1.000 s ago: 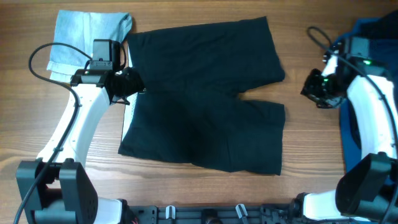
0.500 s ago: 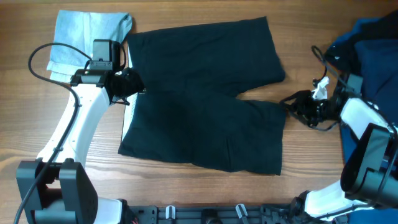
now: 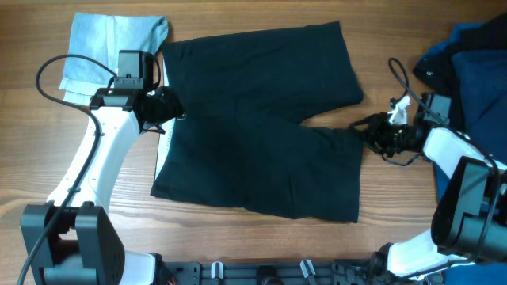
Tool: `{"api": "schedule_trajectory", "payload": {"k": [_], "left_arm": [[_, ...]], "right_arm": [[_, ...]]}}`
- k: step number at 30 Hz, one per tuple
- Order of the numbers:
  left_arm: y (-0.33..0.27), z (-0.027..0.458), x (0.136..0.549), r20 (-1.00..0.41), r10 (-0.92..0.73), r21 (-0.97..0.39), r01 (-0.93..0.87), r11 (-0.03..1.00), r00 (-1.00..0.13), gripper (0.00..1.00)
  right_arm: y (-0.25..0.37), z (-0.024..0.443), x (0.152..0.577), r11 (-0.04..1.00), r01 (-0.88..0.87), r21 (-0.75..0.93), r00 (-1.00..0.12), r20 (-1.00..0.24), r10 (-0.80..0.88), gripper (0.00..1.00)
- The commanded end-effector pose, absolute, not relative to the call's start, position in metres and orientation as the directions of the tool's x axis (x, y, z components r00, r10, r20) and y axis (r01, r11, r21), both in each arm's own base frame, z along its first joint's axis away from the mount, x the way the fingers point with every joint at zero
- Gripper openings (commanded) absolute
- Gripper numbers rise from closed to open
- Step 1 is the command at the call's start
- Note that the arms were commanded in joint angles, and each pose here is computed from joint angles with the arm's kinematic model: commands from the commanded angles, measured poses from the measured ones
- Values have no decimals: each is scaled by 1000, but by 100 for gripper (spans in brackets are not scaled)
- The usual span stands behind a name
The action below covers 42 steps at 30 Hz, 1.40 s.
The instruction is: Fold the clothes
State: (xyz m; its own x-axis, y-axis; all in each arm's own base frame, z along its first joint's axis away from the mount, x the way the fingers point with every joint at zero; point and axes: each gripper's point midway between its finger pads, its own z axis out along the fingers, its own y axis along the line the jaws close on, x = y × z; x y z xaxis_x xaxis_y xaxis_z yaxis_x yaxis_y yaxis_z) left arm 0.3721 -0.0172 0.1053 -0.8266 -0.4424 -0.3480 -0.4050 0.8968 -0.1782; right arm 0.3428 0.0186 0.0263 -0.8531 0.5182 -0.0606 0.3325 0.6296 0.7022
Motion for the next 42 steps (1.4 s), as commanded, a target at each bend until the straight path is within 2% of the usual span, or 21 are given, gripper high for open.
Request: {"api": "schedule_trajectory", "payload": {"k": [1,2,4,6,9,12,13,15,19,21,22,25,26,28,30,33,36,39,41,42], "left_arm": [[-16,109,374,-364,-427,-166,-394,904,-828,75],[-16,108,373,-360,-427,-164,-394,904,-829,75],[-15,107,372,-356,-427,-162,-395,904,-831,75],[-15,108,372,-357,-427,-162,-395,904,-830,75],[-15,108,372,-356,-427,-162,-396,904,-831,75],[-15,107,372,-356,-427,-161,-396,904,-831,75],[-15,108,372,-357,-427,-162,-395,904,-831,75],[-16,108,373,-361,-427,-164,-394,904,-829,75],[-16,109,375,-369,-427,-169,-393,904,-825,75],[-16,109,375,-369,-427,-169,-393,904,-826,75],[-16,109,375,-369,-427,-169,-393,904,-825,75],[-16,110,378,-378,-428,-174,-391,904,-821,75],[-16,110,379,-384,-428,-177,-390,904,-818,75],[-16,112,382,-392,-431,-184,-390,902,-813,75],[-16,112,383,-397,-432,-186,-389,902,-810,70],[-16,112,384,-398,-432,-187,-389,902,-810,68],[-16,112,384,-398,-431,-186,-389,902,-810,69],[-16,110,383,-393,-431,-184,-390,902,-812,69],[-16,109,383,-390,-431,-183,-390,902,-814,69],[-16,102,383,-377,-431,-175,-394,903,-820,69]], "right_arm": [[23,15,342,657,373,656,-846,-50,531,17],[15,10,343,684,388,617,-838,-72,541,4],[10,11,353,716,342,608,-841,-142,522,4],[3,25,377,751,245,613,-828,-272,491,5],[-1,40,392,798,146,584,-825,-374,424,4],[-28,16,373,863,277,423,-837,-335,433,4],[-45,6,362,895,318,314,-848,-327,416,4],[-49,7,367,907,301,294,-843,-362,397,8],[-56,33,407,919,237,315,-766,-521,377,28],[-48,64,423,914,173,366,-748,-555,364,34],[-39,81,429,903,129,409,-748,-558,359,33],[-22,98,438,905,42,423,-748,-588,309,11],[-14,98,441,912,6,410,-750,-602,275,7],[3,93,450,940,-67,334,-742,-646,177,4],[9,81,458,957,-63,283,-739,-658,146,4],[28,51,466,953,-96,288,-759,-641,117,4],[31,-1,449,952,-52,301,-843,-524,120,4],[3,-35,399,984,92,155,-938,-318,138,4],[-15,-42,384,985,164,58,-947,-272,173,4],[-31,-46,367,962,271,-26,-940,-220,259,4]]}}
